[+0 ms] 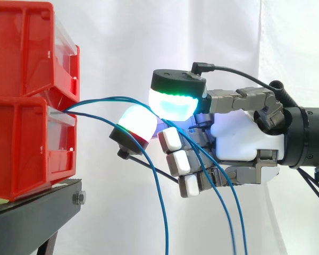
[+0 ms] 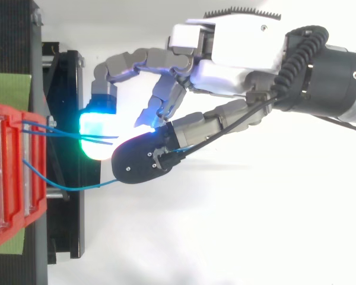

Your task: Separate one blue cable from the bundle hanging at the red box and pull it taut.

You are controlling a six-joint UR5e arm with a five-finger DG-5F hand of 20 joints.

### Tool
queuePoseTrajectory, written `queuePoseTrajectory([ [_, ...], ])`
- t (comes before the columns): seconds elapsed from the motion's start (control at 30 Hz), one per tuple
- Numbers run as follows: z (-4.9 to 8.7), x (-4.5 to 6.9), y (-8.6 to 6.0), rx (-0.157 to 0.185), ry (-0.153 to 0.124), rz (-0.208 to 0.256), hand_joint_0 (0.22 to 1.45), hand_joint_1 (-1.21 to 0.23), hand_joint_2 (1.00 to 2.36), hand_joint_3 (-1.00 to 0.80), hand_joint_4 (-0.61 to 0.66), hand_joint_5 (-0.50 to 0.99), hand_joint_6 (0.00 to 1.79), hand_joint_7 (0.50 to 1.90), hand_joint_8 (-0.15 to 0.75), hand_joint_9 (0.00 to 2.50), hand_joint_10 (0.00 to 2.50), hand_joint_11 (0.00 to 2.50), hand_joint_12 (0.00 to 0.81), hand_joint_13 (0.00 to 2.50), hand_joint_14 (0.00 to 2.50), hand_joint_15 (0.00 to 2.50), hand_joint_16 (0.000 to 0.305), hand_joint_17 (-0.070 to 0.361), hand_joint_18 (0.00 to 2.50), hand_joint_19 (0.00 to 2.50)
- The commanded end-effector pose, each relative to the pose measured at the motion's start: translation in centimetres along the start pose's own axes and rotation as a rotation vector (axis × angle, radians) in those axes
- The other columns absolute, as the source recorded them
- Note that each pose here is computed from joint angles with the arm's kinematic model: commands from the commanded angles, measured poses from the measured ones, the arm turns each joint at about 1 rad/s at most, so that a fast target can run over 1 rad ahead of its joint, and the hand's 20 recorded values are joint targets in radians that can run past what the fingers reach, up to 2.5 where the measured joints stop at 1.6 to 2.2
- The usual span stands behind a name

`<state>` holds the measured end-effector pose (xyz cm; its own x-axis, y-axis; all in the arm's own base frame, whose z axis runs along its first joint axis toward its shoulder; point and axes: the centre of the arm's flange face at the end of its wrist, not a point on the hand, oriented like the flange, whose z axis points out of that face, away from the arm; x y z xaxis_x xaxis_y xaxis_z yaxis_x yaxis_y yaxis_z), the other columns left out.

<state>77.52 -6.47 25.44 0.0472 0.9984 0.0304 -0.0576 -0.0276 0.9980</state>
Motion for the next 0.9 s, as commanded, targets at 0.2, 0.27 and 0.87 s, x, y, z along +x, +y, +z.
queuePoseTrajectory([
  [0.2, 0.0, 0.08, -0.01, 0.0, 0.001, 0.0, 0.65, -0.82, 1.02, -0.15, 0.17, -0.17, 0.81, 0.86, 0.383, 1.07, 0.01, 0.5, 0.344, 1.15, 0.01, 0.47, 0.041, 0.093, 1.01, 0.55],
  [0.27, 0.0, 0.18, -0.01, 0.0, 0.001, 0.0, 0.63, -0.82, 1.02, -0.26, 0.16, -0.18, 0.86, 0.85, 0.383, 1.07, 0.01, 0.5, 0.342, 1.15, 0.02, 0.48, 0.041, 0.092, 1.01, 0.55],
  [0.87, 0.03, 0.42, -0.03, -0.004, 0.004, 0.001, 0.6, -0.76, 1.01, -0.03, 0.11, -0.11, 0.88, 1.08, 0.453, 1.22, 0.01, 0.55, 0.385, 1.23, 0.01, 0.45, 0.052, 0.117, 1.15, 0.49],
])
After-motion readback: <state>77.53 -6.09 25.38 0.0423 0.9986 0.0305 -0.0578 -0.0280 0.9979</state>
